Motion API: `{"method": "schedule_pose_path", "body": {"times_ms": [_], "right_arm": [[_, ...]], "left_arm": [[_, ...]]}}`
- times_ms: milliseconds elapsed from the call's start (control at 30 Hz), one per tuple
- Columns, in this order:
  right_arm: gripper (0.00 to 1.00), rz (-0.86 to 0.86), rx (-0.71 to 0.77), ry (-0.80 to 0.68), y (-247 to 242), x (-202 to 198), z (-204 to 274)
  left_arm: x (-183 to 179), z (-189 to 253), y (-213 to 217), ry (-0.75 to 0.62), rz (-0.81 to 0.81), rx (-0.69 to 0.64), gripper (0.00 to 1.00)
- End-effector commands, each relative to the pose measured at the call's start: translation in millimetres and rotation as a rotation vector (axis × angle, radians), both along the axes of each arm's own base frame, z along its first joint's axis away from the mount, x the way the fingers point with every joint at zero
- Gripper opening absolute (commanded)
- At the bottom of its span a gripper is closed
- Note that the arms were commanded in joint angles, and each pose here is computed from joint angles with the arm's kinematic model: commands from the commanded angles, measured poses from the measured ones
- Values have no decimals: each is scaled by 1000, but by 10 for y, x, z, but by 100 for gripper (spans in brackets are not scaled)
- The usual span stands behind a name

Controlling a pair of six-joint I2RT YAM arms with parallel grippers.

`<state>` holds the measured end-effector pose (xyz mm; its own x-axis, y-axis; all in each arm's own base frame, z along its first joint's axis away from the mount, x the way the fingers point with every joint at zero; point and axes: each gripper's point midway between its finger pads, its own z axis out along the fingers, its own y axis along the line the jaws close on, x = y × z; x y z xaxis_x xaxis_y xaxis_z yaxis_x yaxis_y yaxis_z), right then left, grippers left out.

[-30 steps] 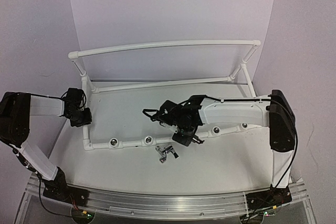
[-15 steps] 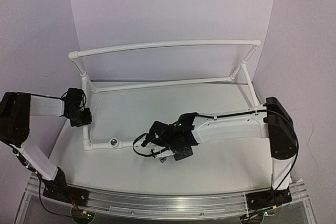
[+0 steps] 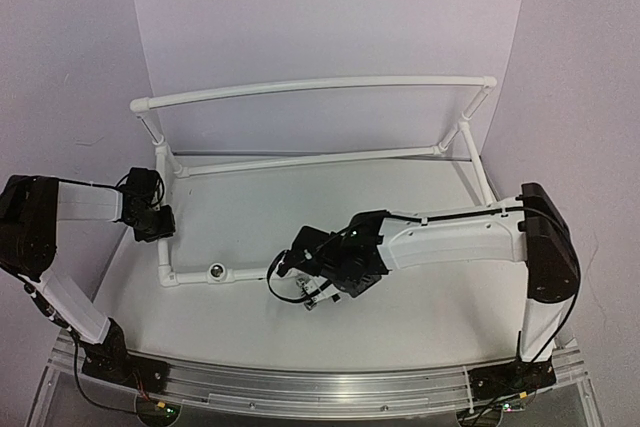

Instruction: Install the water faucets

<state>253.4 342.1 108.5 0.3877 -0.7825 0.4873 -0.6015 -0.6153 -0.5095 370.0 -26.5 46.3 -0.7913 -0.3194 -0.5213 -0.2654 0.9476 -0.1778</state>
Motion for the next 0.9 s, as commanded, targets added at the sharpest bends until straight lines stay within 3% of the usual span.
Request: {"method": "schedule_pose_path", "body": {"times_ms": [0, 200, 867], "right_arm": [[0, 53, -55, -63, -121, 98, 254], [0, 167, -32, -38, -55, 109, 316], [0, 259, -112, -4, 20, 232, 87]], "left_arm": [[8, -120, -123, 43, 254, -268, 0], [-19, -92, -112, 37, 254, -264, 0], [-17, -119, -119, 39, 254, -269, 0]]}}
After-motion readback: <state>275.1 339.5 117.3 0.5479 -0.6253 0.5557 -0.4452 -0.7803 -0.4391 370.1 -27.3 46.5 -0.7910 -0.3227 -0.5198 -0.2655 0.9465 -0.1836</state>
